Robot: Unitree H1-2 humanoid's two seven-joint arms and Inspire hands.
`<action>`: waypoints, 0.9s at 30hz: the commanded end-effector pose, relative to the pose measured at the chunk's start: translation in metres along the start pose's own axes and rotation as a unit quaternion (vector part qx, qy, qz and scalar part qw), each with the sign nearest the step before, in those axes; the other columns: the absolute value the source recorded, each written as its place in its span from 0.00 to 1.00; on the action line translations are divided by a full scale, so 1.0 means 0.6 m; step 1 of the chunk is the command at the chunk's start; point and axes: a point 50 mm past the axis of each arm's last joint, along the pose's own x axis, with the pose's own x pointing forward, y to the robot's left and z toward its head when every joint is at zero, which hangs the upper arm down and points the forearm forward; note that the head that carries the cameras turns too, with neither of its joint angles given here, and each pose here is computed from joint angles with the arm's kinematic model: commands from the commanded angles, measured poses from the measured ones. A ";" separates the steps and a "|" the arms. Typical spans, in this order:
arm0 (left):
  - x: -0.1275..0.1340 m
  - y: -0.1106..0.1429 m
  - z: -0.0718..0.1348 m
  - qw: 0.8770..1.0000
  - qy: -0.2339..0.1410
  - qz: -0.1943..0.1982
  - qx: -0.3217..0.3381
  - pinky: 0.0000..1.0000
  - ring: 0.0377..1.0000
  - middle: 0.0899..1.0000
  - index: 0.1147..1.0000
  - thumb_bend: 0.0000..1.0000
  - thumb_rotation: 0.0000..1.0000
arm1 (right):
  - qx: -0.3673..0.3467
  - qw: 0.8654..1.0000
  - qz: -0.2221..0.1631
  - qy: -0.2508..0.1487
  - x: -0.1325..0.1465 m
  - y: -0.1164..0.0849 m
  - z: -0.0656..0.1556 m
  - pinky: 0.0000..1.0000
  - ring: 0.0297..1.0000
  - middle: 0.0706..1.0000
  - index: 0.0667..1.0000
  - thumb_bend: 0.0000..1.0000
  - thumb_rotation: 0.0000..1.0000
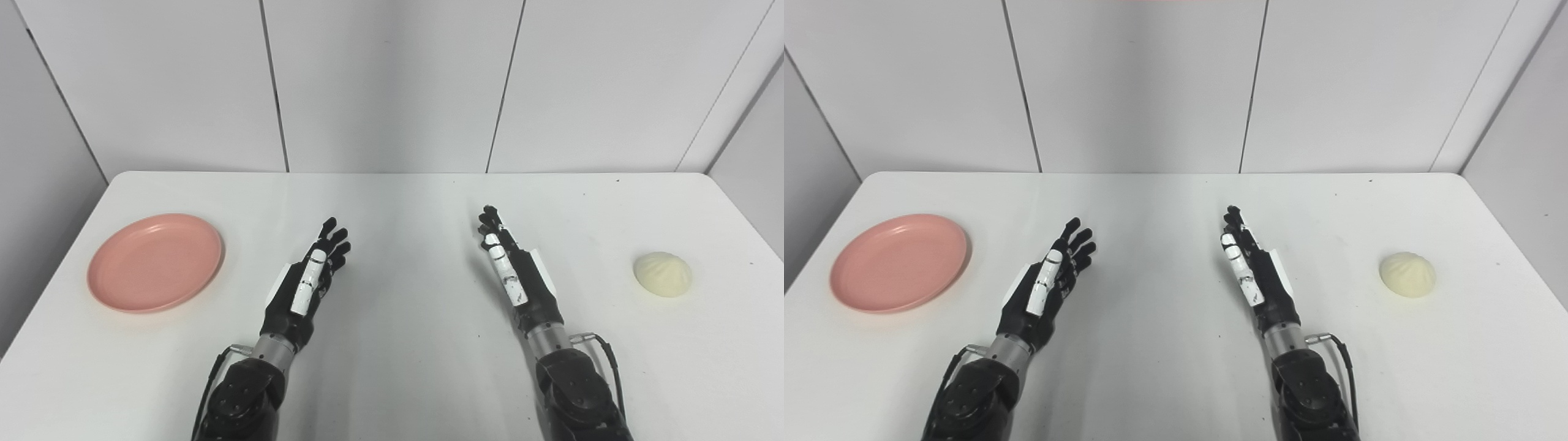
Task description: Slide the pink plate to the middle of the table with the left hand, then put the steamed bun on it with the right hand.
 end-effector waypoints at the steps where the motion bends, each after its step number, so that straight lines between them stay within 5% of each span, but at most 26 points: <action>1: -0.035 0.005 -0.068 0.996 0.087 0.009 -0.010 0.97 0.95 0.97 0.98 0.53 1.00 | 0.011 0.999 -0.002 0.037 -0.036 0.015 -0.040 0.94 0.94 0.95 0.96 0.21 1.00; 27: -0.035 0.005 -0.068 0.996 0.088 0.008 -0.008 0.97 0.95 0.97 0.98 0.55 1.00 | 0.012 0.999 -0.002 0.036 -0.036 0.015 -0.039 0.94 0.94 0.95 0.96 0.20 1.00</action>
